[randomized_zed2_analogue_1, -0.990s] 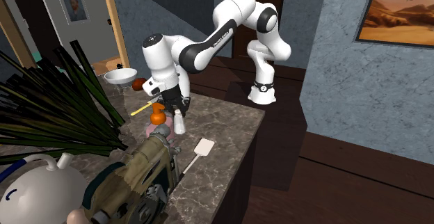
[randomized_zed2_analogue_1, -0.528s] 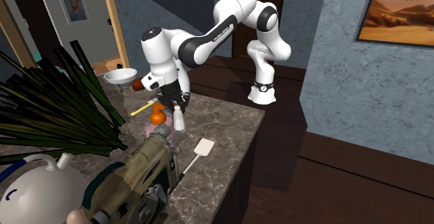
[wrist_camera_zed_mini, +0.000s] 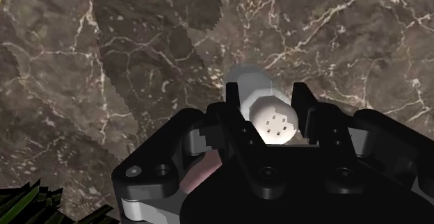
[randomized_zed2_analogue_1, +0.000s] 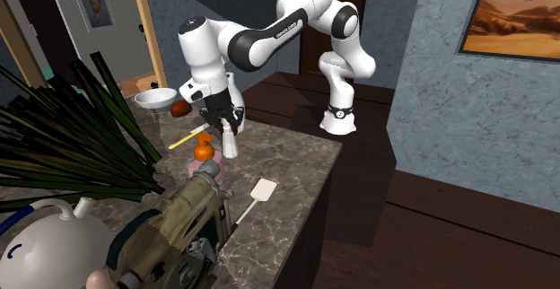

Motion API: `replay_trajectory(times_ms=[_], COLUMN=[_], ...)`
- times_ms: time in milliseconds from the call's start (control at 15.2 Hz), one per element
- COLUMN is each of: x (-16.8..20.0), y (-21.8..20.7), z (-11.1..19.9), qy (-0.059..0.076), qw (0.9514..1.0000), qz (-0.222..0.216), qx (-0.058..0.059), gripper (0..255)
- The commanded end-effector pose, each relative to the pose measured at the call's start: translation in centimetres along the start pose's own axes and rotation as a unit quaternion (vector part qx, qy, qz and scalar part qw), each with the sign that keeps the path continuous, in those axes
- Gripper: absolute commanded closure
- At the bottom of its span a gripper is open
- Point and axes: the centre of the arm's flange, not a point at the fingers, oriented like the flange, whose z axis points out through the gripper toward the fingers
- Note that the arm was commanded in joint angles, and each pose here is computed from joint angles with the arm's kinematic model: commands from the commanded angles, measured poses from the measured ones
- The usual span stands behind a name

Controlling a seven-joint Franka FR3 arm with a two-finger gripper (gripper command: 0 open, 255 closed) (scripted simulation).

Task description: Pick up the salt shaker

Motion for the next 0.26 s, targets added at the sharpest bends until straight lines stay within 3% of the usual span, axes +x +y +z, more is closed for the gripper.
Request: replay_trajectory(times_ms=[0,198], x=[-0.19,-0.32], y=[-0.11,-0.16], z=[-1.04,-1.63], qy=[0.000,0.000], qw=[1.0000,1.0000], qz=[0.000,0.000], qx=[0.000,0.000], gripper=[255,255])
